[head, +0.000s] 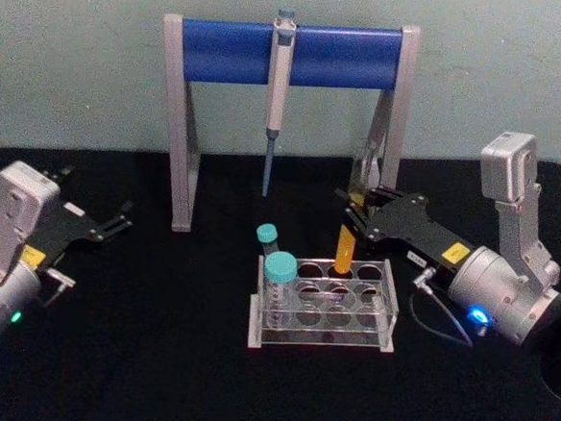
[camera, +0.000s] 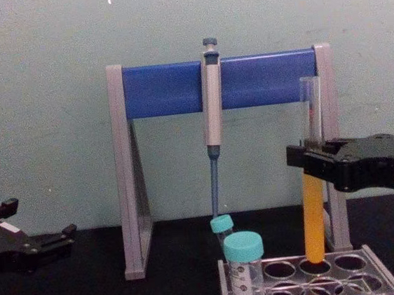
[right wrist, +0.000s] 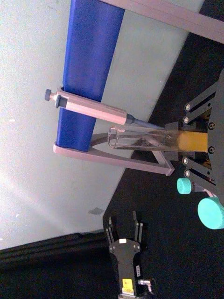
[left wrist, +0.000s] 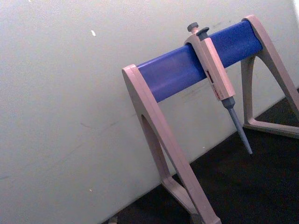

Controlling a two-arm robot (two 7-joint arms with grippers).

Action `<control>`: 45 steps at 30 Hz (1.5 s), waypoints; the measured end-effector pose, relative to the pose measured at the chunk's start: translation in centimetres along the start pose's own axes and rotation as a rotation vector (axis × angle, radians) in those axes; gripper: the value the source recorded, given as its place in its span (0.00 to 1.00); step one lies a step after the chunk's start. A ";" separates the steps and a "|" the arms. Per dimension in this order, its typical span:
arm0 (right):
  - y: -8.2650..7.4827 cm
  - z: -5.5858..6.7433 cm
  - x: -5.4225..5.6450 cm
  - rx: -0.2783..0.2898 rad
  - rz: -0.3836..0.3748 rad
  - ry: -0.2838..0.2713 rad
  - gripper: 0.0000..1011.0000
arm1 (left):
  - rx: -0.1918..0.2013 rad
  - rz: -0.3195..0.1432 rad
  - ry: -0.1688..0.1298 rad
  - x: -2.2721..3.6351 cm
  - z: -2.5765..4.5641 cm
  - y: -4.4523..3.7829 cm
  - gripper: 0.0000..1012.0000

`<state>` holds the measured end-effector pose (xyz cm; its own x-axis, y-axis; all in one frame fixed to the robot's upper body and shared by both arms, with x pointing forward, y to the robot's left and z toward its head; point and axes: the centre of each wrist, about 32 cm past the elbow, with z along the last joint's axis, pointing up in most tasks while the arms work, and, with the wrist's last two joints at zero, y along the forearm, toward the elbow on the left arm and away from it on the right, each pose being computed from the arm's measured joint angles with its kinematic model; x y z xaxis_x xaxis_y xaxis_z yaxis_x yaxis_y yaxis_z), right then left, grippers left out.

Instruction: Pick up the test tube from the test tube rack, shake it, then place it back into the test tube rack.

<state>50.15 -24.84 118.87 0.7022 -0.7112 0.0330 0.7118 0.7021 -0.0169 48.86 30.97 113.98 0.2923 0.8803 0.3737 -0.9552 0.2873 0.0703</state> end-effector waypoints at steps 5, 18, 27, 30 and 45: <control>0.2 -0.1 0.0 -0.003 0.001 0.001 0.23 | 0.000 0.000 0.000 0.00 0.00 0.00 0.99; 0.2 -0.6 0.0 -0.022 -0.002 0.005 0.23 | 0.000 0.000 0.000 0.00 0.00 0.00 0.99; 0.2 -1.3 0.0 -0.042 -0.006 0.020 0.23 | 0.000 0.000 0.000 0.00 0.00 0.00 0.99; 0.3 -1.5 -0.1 -0.051 -0.007 0.026 0.23 | 0.000 0.000 0.000 0.00 0.00 0.00 0.99; 0.3 -2.2 -0.1 -0.081 -0.014 0.039 0.23 | 0.000 0.000 0.000 0.00 0.00 0.00 0.99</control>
<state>50.33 -24.59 116.70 0.6909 -0.7229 -0.0051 0.7191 0.6880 -0.0979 48.86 30.97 113.98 0.2923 0.8803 0.3737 -0.9553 0.2873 0.0703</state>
